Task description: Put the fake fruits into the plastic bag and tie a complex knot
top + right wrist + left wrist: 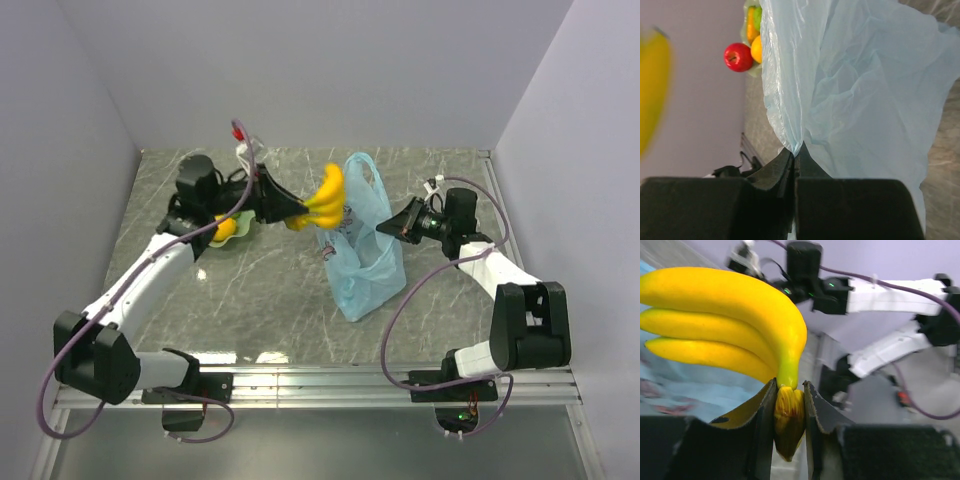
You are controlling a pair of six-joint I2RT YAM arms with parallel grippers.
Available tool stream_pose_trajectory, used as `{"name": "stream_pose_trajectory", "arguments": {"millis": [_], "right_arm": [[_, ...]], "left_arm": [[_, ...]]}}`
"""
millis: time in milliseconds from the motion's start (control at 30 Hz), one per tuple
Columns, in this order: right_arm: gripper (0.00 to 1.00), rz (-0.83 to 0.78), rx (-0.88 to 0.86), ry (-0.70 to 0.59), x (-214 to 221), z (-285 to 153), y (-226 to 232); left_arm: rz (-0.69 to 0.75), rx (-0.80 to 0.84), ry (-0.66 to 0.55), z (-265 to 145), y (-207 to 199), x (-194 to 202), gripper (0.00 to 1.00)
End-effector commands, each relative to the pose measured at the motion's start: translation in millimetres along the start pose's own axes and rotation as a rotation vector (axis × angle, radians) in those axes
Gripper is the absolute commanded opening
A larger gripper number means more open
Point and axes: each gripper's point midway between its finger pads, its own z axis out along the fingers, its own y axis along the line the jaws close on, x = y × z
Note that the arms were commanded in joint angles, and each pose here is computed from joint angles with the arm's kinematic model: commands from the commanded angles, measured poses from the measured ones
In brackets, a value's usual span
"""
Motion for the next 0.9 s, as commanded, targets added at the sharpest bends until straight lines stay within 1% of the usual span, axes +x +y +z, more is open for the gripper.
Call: {"name": "stream_pose_trajectory", "arguments": {"millis": [0,100,233,333,367,433,467,533,567,633,733,767,800,833,867], "right_arm": [[0.0,0.038,-0.11,-0.02,-10.9,0.7,18.3],[0.0,0.048,-0.113,-0.019,-11.8,0.7,18.2],[0.0,0.042,-0.103,-0.015,-9.8,1.6,13.9],[0.0,0.044,-0.096,-0.016,-8.3,1.2,11.3],[0.0,0.052,-0.088,-0.011,-7.0,0.9,9.4],[0.0,0.042,-0.081,-0.007,-4.8,0.3,8.2],[0.0,0.04,-0.079,-0.01,-4.5,-1.0,8.4],[0.0,0.037,-0.076,-0.012,-3.4,-2.6,7.1],[0.0,0.037,-0.073,-0.014,-3.4,-3.5,6.3],[0.0,0.038,-0.071,-0.015,-3.1,-4.7,4.9],[0.0,0.034,-0.075,0.002,0.9,-6.4,5.9],[0.0,0.037,-0.074,0.008,2.5,-7.0,6.0],[0.0,0.031,-0.075,0.013,3.7,-7.5,6.0],[0.0,0.036,-0.065,-0.007,-3.6,-12.4,1.7],[0.0,0.04,-0.06,0.001,-1.8,-13.5,0.9]], "left_arm": [[-0.186,0.177,-0.022,16.7,-46.1,-0.4,0.0],[-0.286,0.176,0.01,31.8,-41.4,27.0,0.0],[-0.387,0.158,0.022,51.0,-26.2,45.7,0.0],[-0.444,0.117,-0.003,66.1,-5.4,53.8,0.0],[-0.463,0.082,-0.012,72.8,7.5,59.4,0.0],[-0.463,0.059,-0.029,79.3,19.4,62.8,0.0],[-0.48,0.034,-0.02,86.7,30.7,73.4,0.0],[-0.484,0.024,-0.016,92.5,39.9,81.6,0.0],[-0.493,0.011,-0.002,97.1,47.7,92.6,0.0],[-0.498,-0.04,0.014,100.0,61.0,106.2,0.0],[-0.439,-0.112,0.052,100.4,81.4,125.4,0.0],[-0.415,-0.183,0.125,95.1,94.4,145.7,0.0],[-0.375,-0.22,0.139,96.8,101.0,142.2,0.0],[-0.355,-0.295,0.166,93.5,113.8,148.6,0.0],[-0.314,-0.368,0.24,82.8,124.8,163.5,0.0]]}}
